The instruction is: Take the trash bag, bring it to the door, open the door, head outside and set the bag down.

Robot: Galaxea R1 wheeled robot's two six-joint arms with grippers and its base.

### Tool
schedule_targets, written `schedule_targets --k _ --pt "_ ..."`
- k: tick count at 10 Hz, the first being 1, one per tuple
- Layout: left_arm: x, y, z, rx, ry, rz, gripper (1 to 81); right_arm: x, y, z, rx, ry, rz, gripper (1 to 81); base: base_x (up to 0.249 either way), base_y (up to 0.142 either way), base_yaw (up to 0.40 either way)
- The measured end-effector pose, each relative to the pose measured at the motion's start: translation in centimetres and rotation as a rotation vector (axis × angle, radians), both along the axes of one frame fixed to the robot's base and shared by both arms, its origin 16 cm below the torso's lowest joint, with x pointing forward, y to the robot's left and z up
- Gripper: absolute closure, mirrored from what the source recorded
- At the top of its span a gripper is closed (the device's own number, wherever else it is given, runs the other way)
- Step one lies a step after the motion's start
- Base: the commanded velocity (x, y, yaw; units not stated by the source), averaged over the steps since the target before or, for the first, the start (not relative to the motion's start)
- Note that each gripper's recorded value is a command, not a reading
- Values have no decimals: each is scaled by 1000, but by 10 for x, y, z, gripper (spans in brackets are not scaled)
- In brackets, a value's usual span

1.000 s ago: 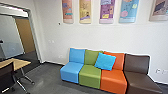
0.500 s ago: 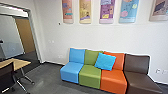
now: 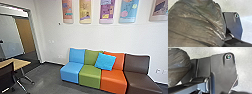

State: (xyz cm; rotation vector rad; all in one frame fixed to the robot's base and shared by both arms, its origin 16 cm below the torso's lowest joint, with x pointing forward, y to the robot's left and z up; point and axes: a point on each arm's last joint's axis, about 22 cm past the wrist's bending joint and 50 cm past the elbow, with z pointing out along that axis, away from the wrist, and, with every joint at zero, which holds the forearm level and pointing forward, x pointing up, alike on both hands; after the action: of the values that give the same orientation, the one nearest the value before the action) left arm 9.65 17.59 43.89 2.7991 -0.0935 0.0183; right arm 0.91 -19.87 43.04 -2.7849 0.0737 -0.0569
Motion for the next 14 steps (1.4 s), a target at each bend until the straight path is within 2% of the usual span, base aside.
schedule_targets --k 5,7,14 --pt "-8 0 -1 0 9 -1 811 6 -1 0 -2 -10 -1 10 0 0 -227" --pt "6 0 1 1 -10 1 811 -6 5 0 4 8 2 10 0 0 -284" --pt "0 -1 0 -1 -2 0 811 -2 5 0 5 1 1 10 0 0 -298"
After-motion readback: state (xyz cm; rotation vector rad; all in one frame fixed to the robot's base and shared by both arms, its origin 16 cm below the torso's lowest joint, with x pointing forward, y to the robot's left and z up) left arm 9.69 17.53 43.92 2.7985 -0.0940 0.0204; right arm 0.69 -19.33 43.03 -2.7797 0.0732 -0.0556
